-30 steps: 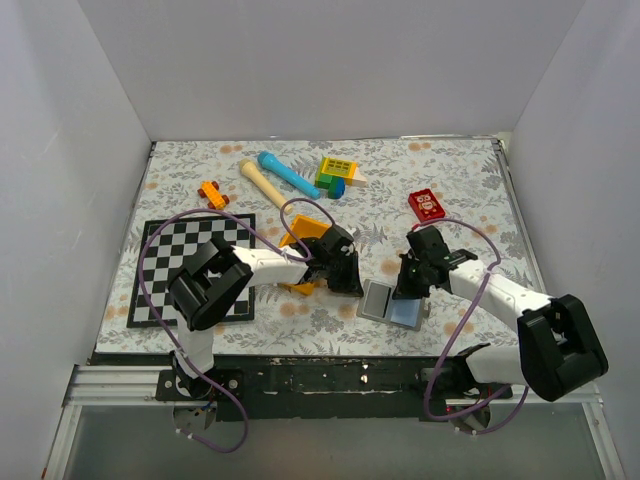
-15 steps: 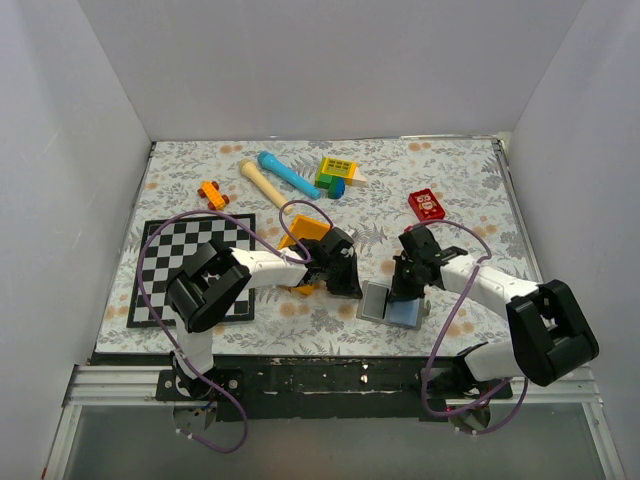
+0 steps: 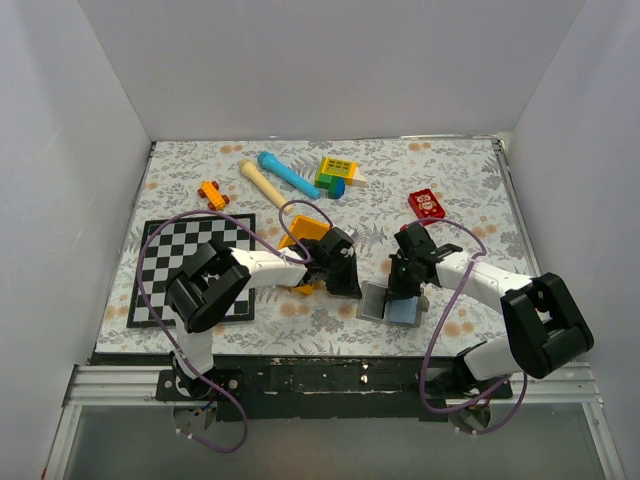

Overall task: Put the credit cards into the card holder
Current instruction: Turn over the card slot in the card holder.

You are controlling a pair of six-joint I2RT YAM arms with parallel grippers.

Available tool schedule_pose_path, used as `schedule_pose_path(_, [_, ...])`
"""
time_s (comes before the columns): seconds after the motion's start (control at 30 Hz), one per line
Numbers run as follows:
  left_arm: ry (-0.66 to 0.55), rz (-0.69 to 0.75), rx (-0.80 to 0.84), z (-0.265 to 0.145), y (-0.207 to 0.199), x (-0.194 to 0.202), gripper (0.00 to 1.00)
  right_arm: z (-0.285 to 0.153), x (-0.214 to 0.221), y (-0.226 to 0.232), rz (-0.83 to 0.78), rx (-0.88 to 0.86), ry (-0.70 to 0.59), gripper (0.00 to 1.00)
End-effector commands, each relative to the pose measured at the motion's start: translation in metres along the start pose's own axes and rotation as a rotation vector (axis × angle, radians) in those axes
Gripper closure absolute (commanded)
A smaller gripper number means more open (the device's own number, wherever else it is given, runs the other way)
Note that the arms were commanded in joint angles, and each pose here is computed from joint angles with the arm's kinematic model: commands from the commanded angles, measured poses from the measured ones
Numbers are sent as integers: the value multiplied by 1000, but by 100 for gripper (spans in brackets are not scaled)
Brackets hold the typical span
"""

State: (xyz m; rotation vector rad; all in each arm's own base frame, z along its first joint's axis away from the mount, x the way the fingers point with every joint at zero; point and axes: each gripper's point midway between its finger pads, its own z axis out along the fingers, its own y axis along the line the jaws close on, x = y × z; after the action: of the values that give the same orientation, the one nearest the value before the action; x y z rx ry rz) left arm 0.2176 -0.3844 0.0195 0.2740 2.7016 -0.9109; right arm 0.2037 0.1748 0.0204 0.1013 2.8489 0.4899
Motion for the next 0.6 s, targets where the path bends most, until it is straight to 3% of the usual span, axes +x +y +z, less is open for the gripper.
schedule_pose_path(0.0, [19, 7, -39, -5, 5, 10, 100, 0, -9, 17, -13, -47, -31, 99])
schedule_pose_path(0.33, [-10, 14, -49, -9, 2, 1, 100, -37, -10, -13, 19, 93, -143, 99])
schedule_pose_path(0.57, [10, 14, -46, -4, 3, 3, 100, -56, 1, -40, 118, 197, -194, 82])
